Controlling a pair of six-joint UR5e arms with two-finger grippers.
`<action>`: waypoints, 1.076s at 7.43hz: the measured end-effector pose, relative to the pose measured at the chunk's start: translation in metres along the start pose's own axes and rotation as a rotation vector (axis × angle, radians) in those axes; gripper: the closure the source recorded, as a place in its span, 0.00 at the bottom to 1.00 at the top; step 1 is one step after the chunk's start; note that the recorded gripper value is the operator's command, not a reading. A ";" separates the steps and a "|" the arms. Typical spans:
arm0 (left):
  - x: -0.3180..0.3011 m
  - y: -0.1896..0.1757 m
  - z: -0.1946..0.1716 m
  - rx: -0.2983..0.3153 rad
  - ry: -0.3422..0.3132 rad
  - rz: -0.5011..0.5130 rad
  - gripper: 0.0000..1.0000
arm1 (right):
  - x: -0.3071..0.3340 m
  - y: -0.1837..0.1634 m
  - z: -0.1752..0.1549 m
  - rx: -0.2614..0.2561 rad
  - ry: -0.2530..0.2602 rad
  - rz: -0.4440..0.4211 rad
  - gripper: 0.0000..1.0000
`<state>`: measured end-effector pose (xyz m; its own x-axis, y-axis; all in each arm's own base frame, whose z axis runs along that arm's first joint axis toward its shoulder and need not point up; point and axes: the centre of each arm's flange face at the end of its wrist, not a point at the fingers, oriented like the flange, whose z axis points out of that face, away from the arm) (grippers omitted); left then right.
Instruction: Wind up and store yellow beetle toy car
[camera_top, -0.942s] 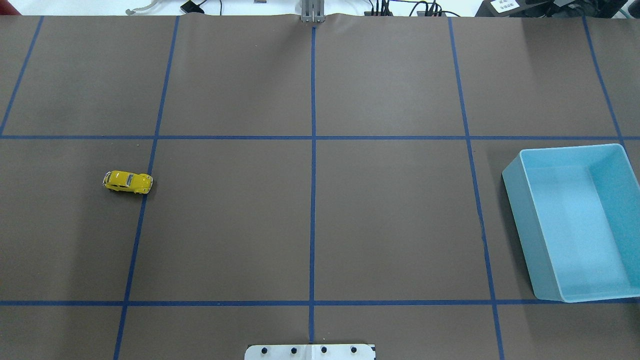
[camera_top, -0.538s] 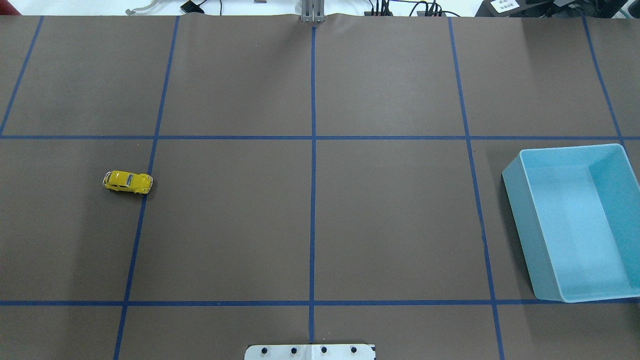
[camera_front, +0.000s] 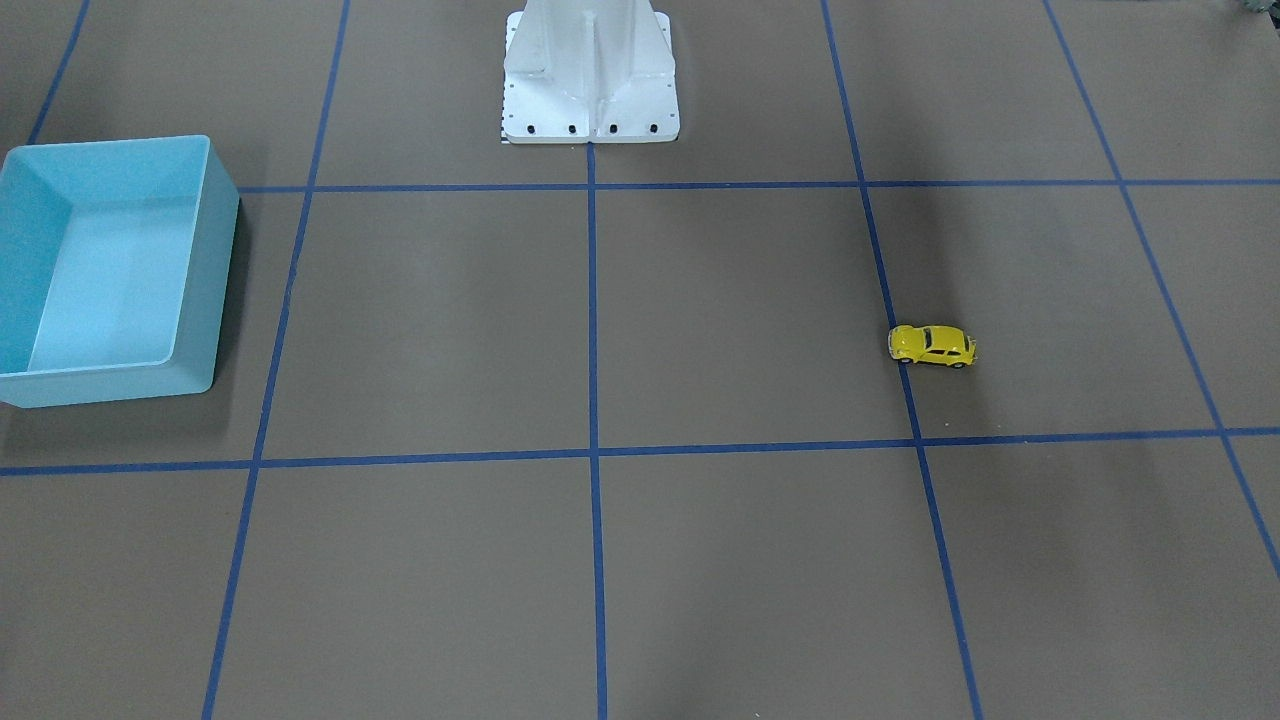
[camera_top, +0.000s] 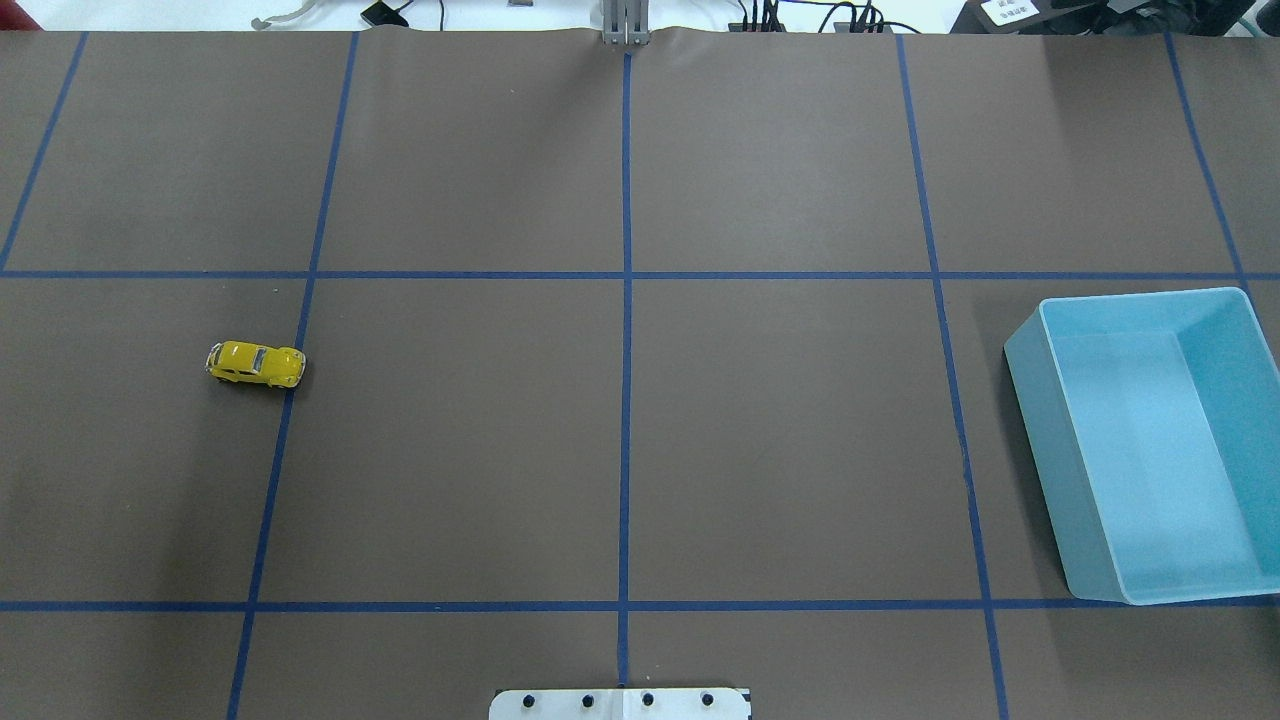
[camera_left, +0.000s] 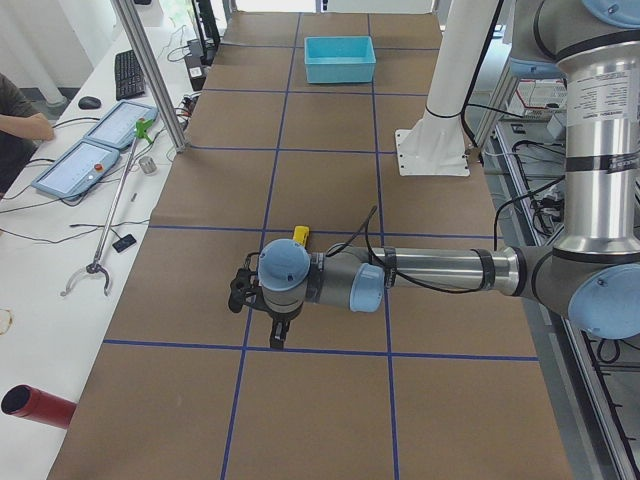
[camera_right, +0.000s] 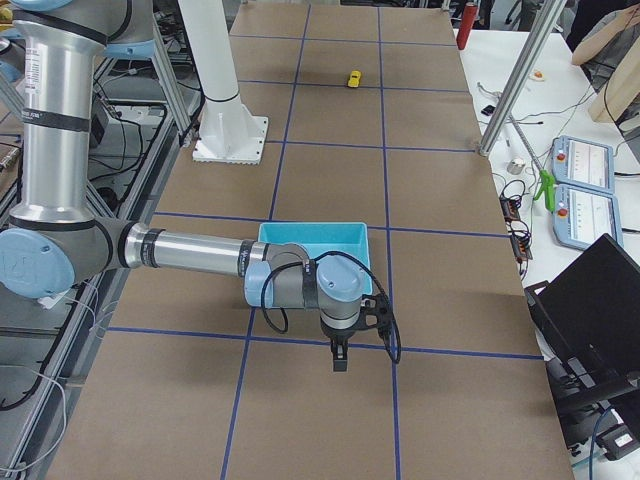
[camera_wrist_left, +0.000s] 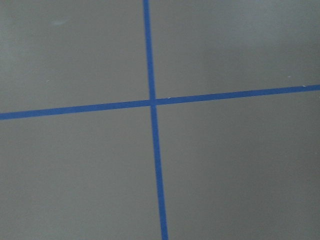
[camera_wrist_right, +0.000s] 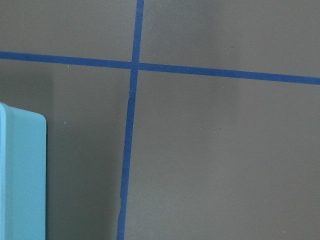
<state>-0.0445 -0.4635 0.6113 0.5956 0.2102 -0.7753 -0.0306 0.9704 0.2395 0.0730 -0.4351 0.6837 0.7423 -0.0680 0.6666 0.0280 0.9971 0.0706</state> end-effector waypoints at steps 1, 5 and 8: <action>0.040 -0.011 0.011 0.013 0.031 0.128 0.01 | 0.001 0.000 0.001 -0.002 0.001 0.002 0.00; 0.162 -0.015 0.067 -0.015 0.150 0.485 0.01 | 0.009 0.004 0.010 -0.020 0.004 0.017 0.00; 0.224 -0.002 0.110 -0.059 0.224 0.717 0.01 | 0.011 0.007 0.012 -0.026 0.004 0.021 0.00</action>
<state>0.1771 -0.4312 0.5018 0.2360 0.8059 -0.5429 -0.3963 0.5900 0.7035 0.0734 -0.4297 0.7011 0.7457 -0.0467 0.6647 0.0296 0.9989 0.0370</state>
